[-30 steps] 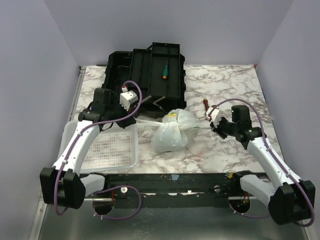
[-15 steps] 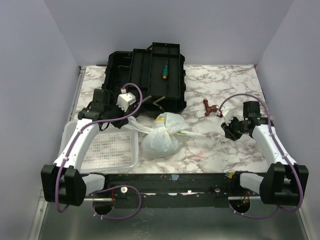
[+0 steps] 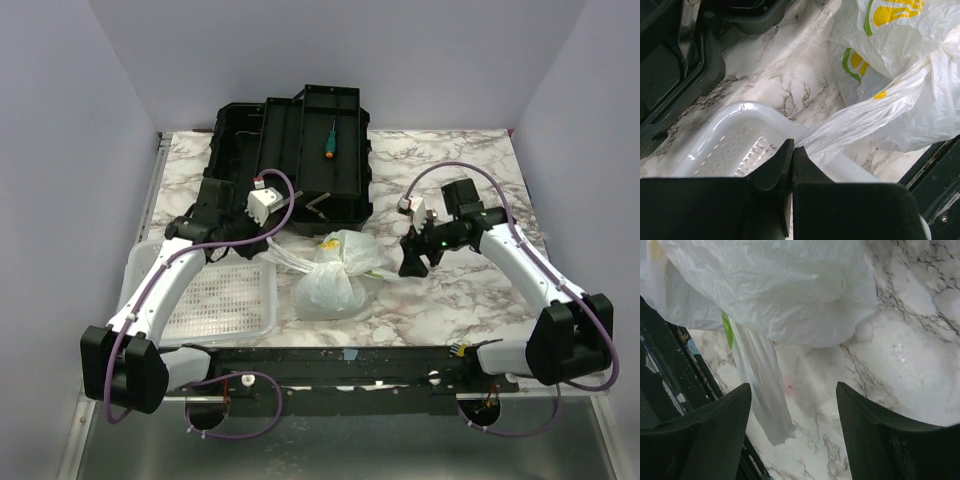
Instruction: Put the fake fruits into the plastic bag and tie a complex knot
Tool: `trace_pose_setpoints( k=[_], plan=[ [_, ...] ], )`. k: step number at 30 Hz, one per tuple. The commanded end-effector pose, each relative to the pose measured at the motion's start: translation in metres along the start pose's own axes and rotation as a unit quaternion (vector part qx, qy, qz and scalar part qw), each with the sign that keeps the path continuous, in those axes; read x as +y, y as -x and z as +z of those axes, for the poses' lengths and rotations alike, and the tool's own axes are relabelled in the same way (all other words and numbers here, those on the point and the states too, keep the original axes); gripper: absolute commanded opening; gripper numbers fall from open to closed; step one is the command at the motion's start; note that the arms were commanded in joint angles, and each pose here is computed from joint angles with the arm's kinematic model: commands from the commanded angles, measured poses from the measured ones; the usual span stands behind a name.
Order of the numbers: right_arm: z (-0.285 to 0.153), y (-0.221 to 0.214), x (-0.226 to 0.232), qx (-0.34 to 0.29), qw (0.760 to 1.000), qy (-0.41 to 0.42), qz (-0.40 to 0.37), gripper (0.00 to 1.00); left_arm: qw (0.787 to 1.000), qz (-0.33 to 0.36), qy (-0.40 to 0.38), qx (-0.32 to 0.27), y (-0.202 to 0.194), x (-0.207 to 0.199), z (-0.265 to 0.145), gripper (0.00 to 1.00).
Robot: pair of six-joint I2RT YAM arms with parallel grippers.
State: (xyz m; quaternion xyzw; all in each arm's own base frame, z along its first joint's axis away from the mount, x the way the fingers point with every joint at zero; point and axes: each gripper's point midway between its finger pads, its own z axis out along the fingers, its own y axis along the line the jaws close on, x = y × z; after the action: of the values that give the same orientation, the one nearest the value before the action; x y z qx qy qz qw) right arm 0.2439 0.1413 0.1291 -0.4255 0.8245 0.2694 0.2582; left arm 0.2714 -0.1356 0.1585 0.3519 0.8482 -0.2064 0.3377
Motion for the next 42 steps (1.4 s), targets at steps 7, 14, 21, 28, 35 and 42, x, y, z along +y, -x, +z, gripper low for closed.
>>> trace_pose_setpoints(
  k=[7,14,21,28,35,42],
  plan=[
    [0.038,-0.002,0.029,0.025,0.997,0.068,0.001,0.63,1.0,-0.001,0.001,-0.011,0.014,0.003,0.004,0.0],
    [0.061,-0.024,0.028,0.058,0.998,0.039,-0.006,0.69,1.0,-0.011,-0.003,-0.013,0.015,0.003,0.007,0.0],
    [0.058,-0.022,0.019,0.069,0.998,0.012,-0.003,0.0,1.0,-0.016,0.01,-0.003,0.01,0.008,0.008,0.0],
    [0.009,-0.064,-0.023,0.114,0.988,-0.088,0.061,0.01,0.996,-0.061,0.06,-0.002,-0.008,0.051,-0.024,0.0],
    [-0.009,-0.088,-0.045,0.112,0.984,-0.103,0.088,0.01,0.999,0.019,0.049,0.007,-0.022,0.04,-0.018,0.0],
    [-0.04,-0.046,-0.062,0.075,0.984,-0.146,0.067,0.01,0.995,0.047,-0.047,-0.081,0.036,-0.032,-0.037,0.0]
  ],
)
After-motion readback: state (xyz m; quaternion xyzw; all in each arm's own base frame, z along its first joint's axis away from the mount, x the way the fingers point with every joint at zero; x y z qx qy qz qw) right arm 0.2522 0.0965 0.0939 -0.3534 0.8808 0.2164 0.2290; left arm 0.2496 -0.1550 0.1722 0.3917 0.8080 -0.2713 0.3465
